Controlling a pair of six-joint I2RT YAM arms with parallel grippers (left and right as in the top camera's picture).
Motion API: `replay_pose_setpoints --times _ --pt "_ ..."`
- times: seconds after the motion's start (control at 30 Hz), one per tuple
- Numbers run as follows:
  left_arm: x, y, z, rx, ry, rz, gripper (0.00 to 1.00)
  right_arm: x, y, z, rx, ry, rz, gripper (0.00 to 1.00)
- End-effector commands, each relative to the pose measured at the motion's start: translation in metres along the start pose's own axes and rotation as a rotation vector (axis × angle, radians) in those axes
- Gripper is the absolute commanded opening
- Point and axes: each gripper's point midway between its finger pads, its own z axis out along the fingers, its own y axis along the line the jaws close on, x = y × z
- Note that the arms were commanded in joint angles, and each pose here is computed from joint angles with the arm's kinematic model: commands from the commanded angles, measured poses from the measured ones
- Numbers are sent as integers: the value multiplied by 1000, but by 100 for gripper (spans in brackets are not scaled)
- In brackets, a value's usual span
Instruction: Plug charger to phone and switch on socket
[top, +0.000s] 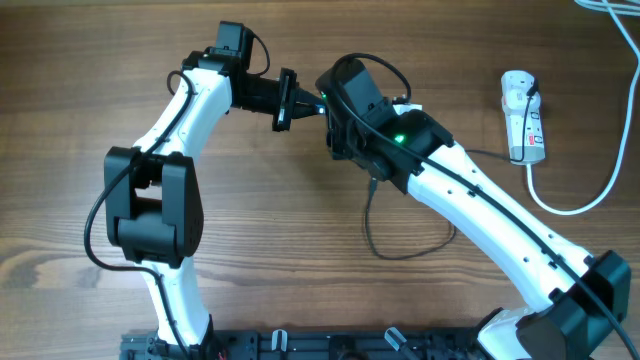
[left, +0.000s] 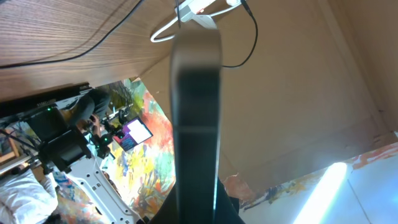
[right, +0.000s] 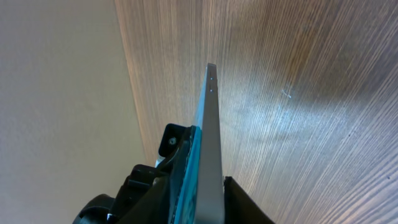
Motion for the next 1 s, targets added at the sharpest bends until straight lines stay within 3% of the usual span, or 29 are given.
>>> replay_pose_setpoints --times 0.0,0.07,0.2,0.37,0.53,0.67,0.8,0.97 --pt "17 -7 -2 14 25 33 4 5 10 -11 -30 20 1 41" --pt "16 -7 -2 12 18 42 4 4 12 -13 -36 19 -32 51" --pt "-2 -1 -3 -24 -86 70 4 -12 28 -30 -85 4 -171 82" --pt "-29 7 -8 -93 -237 195 4 -54 47 -71 -134 -61 -399 99" --pt "-42 11 -12 -157 -299 392 4 -101 43 -108 -96 -158 -706 100" --pt "-49 15 -15 -204 -328 513 4 -125 15 -117 59 -175 -998 100" --pt "-72 25 -28 -303 -460 504 4 -121 -16 -101 176 -59 -1192 100" --pt "-90 45 -46 -427 -587 445 4 -112 -60 -59 298 112 -1199 99"
